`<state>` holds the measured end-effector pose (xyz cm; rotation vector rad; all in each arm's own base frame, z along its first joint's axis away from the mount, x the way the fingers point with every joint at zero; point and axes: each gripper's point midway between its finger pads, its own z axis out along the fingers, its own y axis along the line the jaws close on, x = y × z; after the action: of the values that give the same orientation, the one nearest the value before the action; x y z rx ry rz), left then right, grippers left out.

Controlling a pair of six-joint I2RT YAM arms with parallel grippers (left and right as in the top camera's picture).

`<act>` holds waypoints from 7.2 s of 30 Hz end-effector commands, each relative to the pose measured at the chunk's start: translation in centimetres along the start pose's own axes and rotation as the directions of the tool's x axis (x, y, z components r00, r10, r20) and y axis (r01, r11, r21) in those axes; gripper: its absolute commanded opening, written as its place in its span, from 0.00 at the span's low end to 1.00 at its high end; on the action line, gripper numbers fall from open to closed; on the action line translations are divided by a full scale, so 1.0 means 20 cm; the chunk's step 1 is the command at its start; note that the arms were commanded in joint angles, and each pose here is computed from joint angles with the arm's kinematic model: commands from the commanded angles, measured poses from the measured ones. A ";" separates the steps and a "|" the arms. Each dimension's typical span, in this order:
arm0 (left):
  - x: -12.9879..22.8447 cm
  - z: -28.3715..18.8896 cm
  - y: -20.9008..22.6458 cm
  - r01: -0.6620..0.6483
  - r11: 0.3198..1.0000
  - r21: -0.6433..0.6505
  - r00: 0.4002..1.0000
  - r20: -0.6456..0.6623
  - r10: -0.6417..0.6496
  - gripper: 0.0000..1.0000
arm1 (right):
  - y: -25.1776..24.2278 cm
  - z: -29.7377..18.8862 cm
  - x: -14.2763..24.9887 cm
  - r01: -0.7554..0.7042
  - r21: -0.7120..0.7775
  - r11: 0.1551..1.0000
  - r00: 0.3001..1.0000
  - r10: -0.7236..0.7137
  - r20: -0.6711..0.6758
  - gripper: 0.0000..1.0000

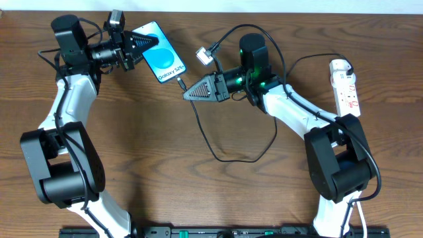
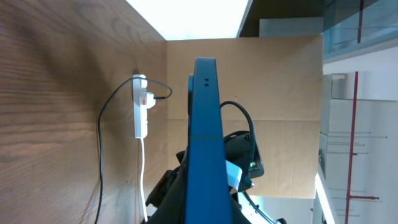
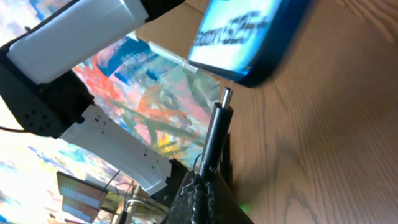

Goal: Plug charger to phone and switch on socket

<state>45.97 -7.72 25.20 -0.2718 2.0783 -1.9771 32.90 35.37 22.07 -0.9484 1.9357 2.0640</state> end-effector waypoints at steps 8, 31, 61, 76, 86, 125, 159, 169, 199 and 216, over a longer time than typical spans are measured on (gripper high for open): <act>0.00 -0.01 -0.08 -0.066 0.998 0.007 0.998 0.000 0.066 0.07 | 0.07 0.03 0.01 0.021 -0.040 0.999 0.999 -0.022 -0.035 0.01; 0.02 -0.01 -0.09 -0.073 0.997 0.016 0.997 -0.021 0.073 0.07 | 0.05 0.04 -0.01 0.034 -0.021 0.999 0.999 -0.035 -0.016 0.01; 0.07 0.05 -0.09 -0.117 0.993 0.029 0.991 -0.062 0.119 0.08 | 0.03 0.04 -0.02 0.015 0.006 1.000 1.000 -0.015 0.005 0.01; 0.07 0.05 -0.09 -0.118 0.993 0.029 0.991 -0.062 0.119 0.08 | 0.02 0.07 -0.02 -0.001 0.016 1.000 1.000 0.001 0.010 0.01; 0.07 0.05 -0.09 -0.118 0.993 0.030 0.991 -0.063 0.120 0.07 | -0.01 0.06 -0.06 -0.052 0.055 0.997 0.997 0.049 0.052 0.01; 0.08 0.05 -0.10 -0.164 0.986 0.042 0.983 -0.077 0.167 0.07 | -0.04 -0.09 -0.14 -0.040 0.086 0.995 0.992 0.029 0.119 0.01; 0.11 0.09 -0.09 -0.124 0.991 0.042 0.987 -0.102 0.127 0.07 | 0.04 -0.11 -0.09 0.033 0.010 0.999 0.998 -0.033 0.046 0.01; 0.17 0.17 -0.09 -0.123 0.991 0.050 0.981 -0.145 0.129 0.07 | 0.07 -0.11 -0.06 0.033 -0.025 0.999 0.999 -0.033 0.010 0.01; 0.18 0.19 -0.08 -0.117 0.992 0.050 0.980 -0.155 0.124 0.07 | 0.06 -0.25 -0.08 0.057 -0.023 0.998 0.998 -0.056 0.028 0.01; 0.15 0.14 -0.08 -0.117 0.992 0.045 0.984 -0.128 0.122 0.07 | 0.05 -0.26 -0.08 0.062 -0.021 0.998 0.998 -0.061 0.030 0.14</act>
<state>45.32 -11.18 24.91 -0.1425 2.1029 -1.9774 35.50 30.74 23.38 -0.9126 1.8967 2.0785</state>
